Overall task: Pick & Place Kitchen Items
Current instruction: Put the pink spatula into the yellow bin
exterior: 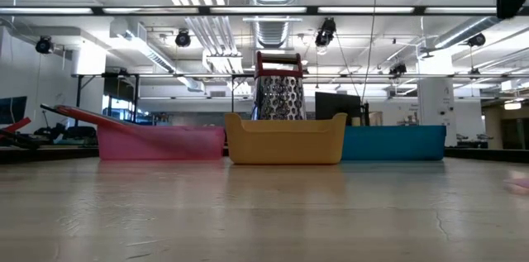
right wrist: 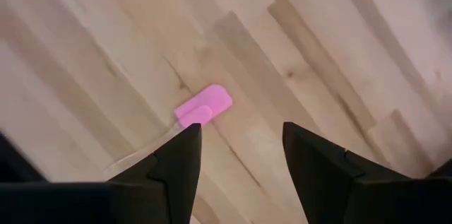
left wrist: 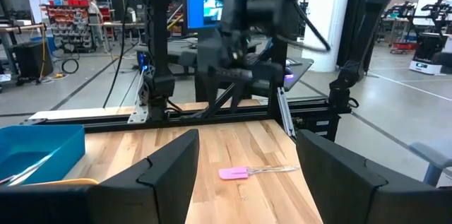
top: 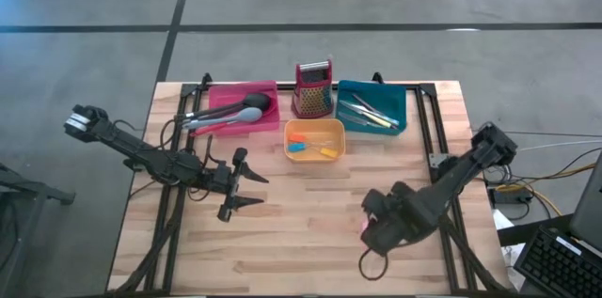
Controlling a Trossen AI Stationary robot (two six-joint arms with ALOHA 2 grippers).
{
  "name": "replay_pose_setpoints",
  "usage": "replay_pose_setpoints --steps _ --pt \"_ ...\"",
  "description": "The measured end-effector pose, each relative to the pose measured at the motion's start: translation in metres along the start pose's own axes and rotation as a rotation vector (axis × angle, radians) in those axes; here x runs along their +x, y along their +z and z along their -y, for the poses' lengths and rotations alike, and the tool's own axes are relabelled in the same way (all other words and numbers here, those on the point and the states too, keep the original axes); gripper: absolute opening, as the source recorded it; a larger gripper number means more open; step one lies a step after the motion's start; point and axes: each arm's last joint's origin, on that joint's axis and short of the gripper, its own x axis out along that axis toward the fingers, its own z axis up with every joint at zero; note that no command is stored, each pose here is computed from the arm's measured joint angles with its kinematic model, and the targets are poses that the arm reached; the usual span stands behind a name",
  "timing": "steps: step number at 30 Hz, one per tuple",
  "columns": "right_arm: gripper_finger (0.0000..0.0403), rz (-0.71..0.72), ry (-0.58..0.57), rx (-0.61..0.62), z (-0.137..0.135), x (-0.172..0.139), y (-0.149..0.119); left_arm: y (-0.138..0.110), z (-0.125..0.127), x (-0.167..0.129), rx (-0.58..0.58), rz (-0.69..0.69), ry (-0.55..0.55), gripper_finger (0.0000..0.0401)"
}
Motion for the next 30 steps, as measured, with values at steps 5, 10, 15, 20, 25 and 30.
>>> replay_pose_setpoints --steps 5,10,15,20,25,30 --pt "0.0197 -0.057 -0.058 0.008 -0.02 0.026 -0.008 0.0 0.0 0.0 -0.015 -0.001 0.0 0.0243" --pt "0.0236 -0.141 -0.099 -0.001 -0.036 0.055 -0.013 -0.002 0.0 0.0 -0.026 -0.012 0.0 0.0243" --pt "0.0282 -0.181 -0.11 -0.016 -0.048 0.077 -0.016 -0.002 0.0 0.0 -0.027 -0.019 0.0 0.0243" --pt "0.0313 -0.234 -0.127 -0.008 -0.051 0.092 -0.013 -0.003 0.0 0.0 -0.05 -0.029 0.001 0.0243" --pt "0.0321 -0.26 -0.122 0.002 -0.052 0.101 -0.013 -0.005 0.0 0.0 -0.072 -0.045 0.002 0.0243" --pt "0.0302 -0.246 -0.059 0.041 -0.051 0.11 -0.013 -0.005 0.0 0.0 -0.073 -0.048 0.001 0.0243"
